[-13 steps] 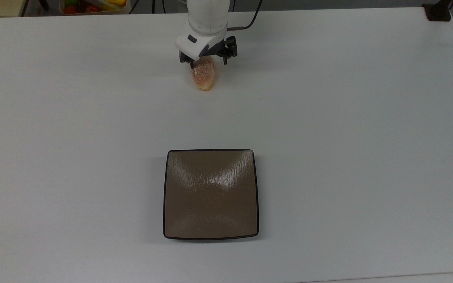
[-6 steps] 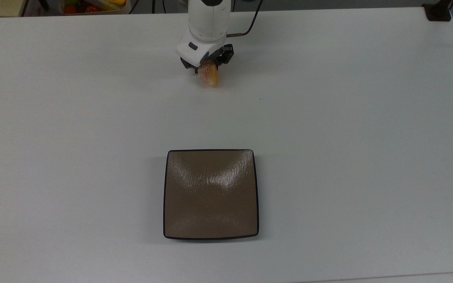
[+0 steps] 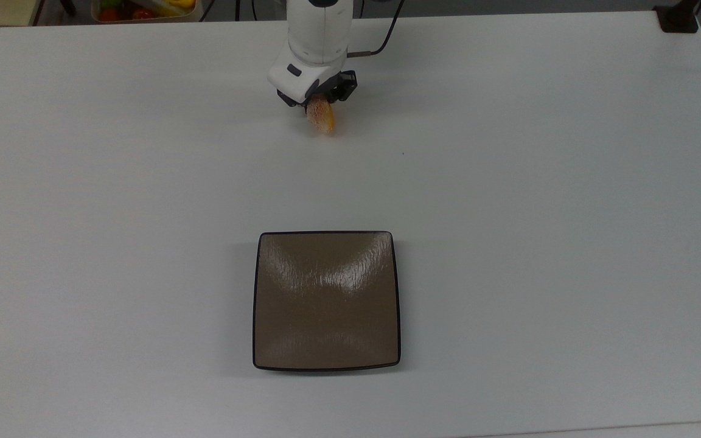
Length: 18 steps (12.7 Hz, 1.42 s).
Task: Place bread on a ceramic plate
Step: 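Close the gripper around the bread roll, then lift the bread roll and carry it toward the brown square plate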
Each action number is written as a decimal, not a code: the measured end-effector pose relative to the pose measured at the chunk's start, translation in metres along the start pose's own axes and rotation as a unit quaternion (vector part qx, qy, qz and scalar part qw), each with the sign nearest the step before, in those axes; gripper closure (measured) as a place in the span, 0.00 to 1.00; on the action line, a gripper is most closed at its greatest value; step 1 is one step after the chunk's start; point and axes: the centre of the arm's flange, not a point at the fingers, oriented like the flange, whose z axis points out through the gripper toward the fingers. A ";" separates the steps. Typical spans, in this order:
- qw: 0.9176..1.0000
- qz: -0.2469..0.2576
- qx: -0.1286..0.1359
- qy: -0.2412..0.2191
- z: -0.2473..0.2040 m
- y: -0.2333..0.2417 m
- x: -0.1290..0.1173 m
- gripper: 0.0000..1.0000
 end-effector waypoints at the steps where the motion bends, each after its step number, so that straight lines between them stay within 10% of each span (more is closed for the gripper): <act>1: 1.000 0.000 0.000 0.004 -0.003 0.000 0.001 0.67; 18: 0.981 0.025 -0.024 0.192 -0.215 0.036 0.068 0.69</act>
